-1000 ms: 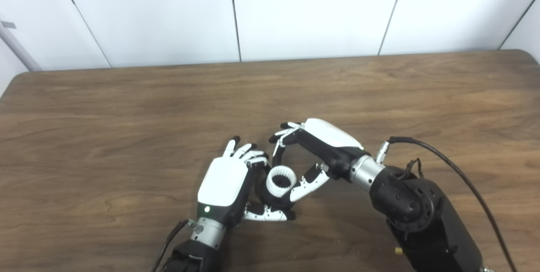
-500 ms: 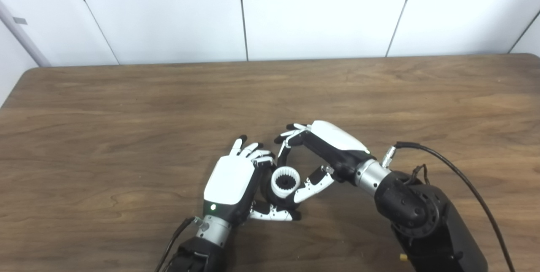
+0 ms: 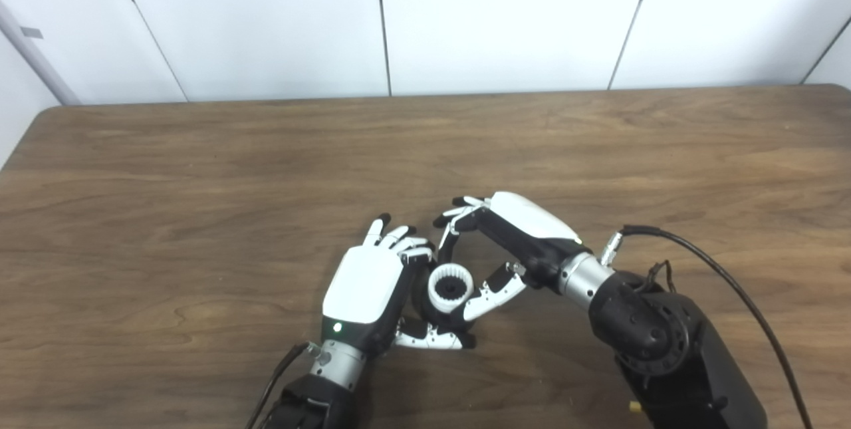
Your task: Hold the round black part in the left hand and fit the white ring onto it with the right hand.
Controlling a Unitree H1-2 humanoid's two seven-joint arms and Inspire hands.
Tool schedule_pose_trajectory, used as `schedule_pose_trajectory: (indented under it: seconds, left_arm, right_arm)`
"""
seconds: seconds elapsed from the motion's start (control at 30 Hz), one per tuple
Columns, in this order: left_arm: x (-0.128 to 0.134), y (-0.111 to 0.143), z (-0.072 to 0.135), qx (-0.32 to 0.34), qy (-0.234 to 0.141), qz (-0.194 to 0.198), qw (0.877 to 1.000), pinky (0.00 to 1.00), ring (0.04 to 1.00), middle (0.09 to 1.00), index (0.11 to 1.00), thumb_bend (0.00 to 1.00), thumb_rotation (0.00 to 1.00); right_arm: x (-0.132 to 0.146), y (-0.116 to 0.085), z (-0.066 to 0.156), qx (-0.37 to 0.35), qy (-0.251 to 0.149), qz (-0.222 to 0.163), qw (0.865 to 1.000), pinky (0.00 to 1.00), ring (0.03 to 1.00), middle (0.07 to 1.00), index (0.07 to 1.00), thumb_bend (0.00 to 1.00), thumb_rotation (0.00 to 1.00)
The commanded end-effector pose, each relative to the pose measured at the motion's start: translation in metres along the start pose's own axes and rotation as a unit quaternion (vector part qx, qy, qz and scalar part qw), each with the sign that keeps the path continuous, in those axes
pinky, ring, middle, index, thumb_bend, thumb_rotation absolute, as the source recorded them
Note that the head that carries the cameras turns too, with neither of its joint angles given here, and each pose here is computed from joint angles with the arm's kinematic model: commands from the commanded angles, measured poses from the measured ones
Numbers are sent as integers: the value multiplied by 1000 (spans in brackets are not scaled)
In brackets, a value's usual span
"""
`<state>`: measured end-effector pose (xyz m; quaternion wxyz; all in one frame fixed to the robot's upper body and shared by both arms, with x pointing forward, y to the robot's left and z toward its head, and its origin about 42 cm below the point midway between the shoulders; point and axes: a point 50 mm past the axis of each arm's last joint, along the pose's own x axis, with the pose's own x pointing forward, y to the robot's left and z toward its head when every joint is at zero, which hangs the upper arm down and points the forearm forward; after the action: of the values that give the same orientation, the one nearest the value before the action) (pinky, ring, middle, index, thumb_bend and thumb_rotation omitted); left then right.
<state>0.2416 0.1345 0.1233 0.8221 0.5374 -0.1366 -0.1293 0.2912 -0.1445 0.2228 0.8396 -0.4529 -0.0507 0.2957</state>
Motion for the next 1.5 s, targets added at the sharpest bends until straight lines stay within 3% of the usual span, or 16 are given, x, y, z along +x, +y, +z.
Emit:
schedule_pose_trajectory:
  seconds: [0.0,0.7,0.73,0.77,0.83,1.1,1.33,1.47]
  left_arm:
    - [0,2,5,0,-8,-1,1000,1000,873,759,485,524,56]
    - [0,3,5,0,-8,-1,1000,1000,876,759,485,524,55]
    - [0,3,5,1,-8,-2,1000,1000,877,760,485,524,55]
    - [0,3,5,1,-8,-3,1000,1000,879,762,485,524,55]
    - [0,3,5,1,-8,-3,1000,1000,879,763,485,524,56]
    - [0,4,5,-1,-6,-1,1000,1000,877,762,485,524,55]
    - [1,4,3,2,-6,-2,1000,1000,882,764,485,524,55]
    - [1,4,3,1,-7,1,1000,1000,876,762,485,524,55]
  right_arm:
    - [1,-8,4,-11,-15,-20,1000,1000,966,835,484,522,131]
    - [3,-7,1,-26,-8,-17,999,1000,970,848,493,524,146]
    - [3,-7,1,-26,-7,-17,1000,1000,974,854,574,768,177]
    - [3,-7,1,-26,-6,-17,1000,1000,979,861,613,893,198]
    - [3,-8,1,-27,-5,-18,999,1000,983,868,637,973,212]
    - [2,-11,0,-38,-6,-28,999,1000,986,887,682,1000,236]
    - [-1,-16,-2,-27,3,-38,999,1000,994,883,576,1000,203]
    - [-4,-19,-4,-27,5,-40,999,1000,991,881,574,1000,195]
